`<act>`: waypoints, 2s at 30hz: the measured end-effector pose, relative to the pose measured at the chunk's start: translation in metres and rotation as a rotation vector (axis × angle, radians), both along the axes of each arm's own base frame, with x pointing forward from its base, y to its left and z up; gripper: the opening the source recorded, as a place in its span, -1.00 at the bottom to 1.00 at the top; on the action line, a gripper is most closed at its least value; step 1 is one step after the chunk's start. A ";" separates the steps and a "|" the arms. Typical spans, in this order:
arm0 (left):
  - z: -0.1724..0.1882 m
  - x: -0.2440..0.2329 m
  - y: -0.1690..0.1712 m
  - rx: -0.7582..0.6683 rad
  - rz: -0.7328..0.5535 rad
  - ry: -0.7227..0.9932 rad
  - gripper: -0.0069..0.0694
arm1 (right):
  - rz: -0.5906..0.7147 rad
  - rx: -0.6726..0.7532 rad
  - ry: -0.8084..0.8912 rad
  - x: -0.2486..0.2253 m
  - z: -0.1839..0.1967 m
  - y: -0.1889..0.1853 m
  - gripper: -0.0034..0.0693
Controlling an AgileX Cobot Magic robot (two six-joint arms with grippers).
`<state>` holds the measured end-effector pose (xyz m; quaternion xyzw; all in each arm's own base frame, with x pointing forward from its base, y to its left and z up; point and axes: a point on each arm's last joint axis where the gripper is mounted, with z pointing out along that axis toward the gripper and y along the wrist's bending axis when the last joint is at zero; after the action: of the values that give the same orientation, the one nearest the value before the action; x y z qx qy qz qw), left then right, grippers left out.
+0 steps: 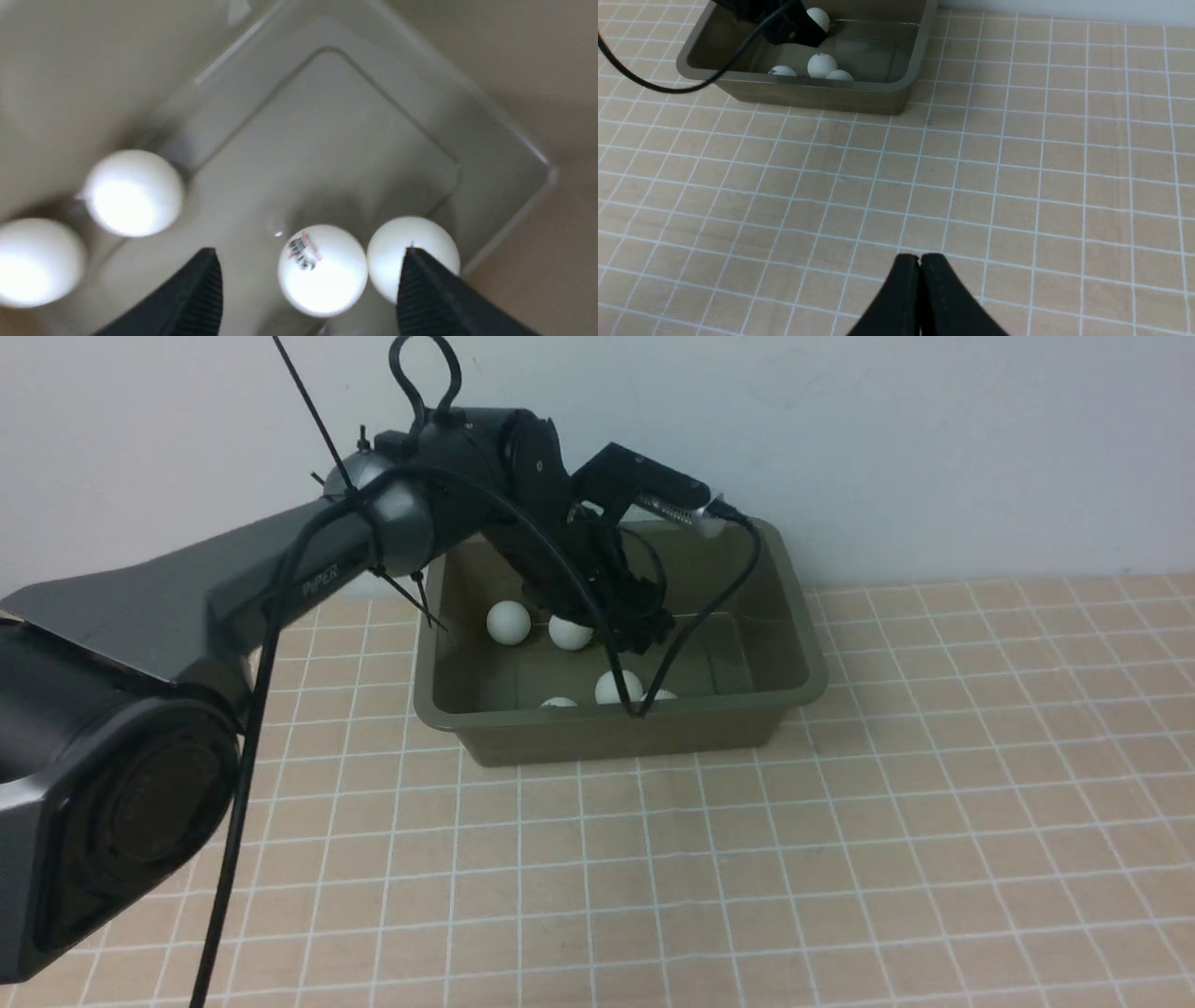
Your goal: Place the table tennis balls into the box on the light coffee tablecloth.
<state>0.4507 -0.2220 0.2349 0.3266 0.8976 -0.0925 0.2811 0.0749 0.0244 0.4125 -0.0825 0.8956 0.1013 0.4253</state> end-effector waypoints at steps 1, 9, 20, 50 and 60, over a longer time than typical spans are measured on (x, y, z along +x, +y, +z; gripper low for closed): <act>0.012 -0.003 0.002 0.011 -0.006 -0.016 0.16 | 0.003 -0.013 -0.004 0.000 0.000 -0.001 -0.96; 0.098 -0.042 0.027 0.097 -0.029 -0.066 -0.86 | 0.029 -0.144 -0.029 0.018 -0.033 -0.003 -0.96; 0.128 -0.121 0.045 -0.086 -0.168 -0.172 -1.00 | 0.005 -0.126 -0.227 0.055 -0.118 0.003 -0.96; 0.034 -0.237 0.106 -0.247 0.081 -0.221 -1.00 | 0.029 -0.232 -0.308 0.058 -0.133 0.000 -0.96; 0.036 -0.247 0.127 -0.162 0.058 -0.360 -1.00 | 0.029 -0.233 -0.304 0.057 -0.134 0.000 -0.96</act>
<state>0.2036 -0.0952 0.2710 0.2881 0.8316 -0.0964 0.4650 0.1323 0.0246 0.2790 -0.1584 0.8252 -0.0104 0.5420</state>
